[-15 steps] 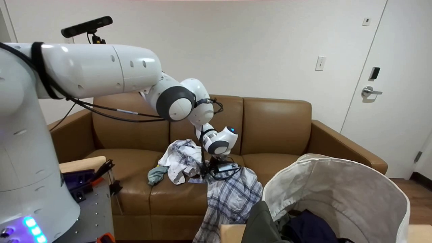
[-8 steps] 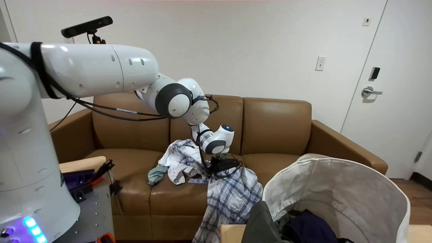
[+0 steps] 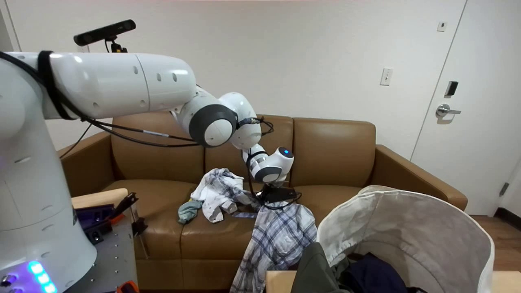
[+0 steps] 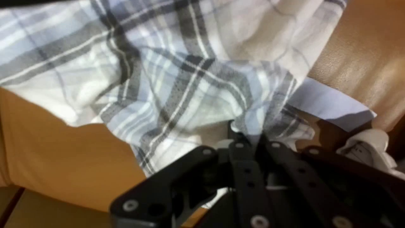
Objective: Put the blue piece of clothing into the washing basket.
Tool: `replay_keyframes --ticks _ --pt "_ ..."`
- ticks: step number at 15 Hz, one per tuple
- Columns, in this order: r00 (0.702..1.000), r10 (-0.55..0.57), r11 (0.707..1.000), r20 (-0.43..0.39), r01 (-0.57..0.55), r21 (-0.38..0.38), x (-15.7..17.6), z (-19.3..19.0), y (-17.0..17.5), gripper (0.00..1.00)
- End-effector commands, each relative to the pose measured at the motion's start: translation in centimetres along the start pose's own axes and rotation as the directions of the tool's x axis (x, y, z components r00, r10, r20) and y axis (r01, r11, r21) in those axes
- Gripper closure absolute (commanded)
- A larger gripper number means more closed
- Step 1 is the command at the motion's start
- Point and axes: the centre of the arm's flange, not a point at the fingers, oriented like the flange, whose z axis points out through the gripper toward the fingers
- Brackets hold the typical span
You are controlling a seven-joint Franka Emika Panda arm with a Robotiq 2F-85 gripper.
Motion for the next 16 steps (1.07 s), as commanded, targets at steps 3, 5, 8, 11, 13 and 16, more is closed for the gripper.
replay_keyframes --ticks 3,5,8,11,13,16 --pt "0.999 0.022 1.000 -0.025 -0.023 -0.004 -0.6 -1.5 1.1 0.92" --pt "0.999 0.021 1.000 -0.025 -0.021 -0.002 -0.4 -1.4 1.0 0.92" --pt "0.999 0.020 1.000 -0.027 -0.020 -0.002 -0.3 -1.3 1.0 0.92" --pt "0.999 0.020 1.000 -0.027 -0.020 -0.002 -0.3 -1.3 1.0 0.92" --pt "1.000 0.021 1.000 -0.021 -0.021 -0.006 0.0 -1.8 1.5 0.93" --pt "0.999 -0.004 0.991 0.049 0.011 -0.136 2.2 -9.2 3.4 0.94"
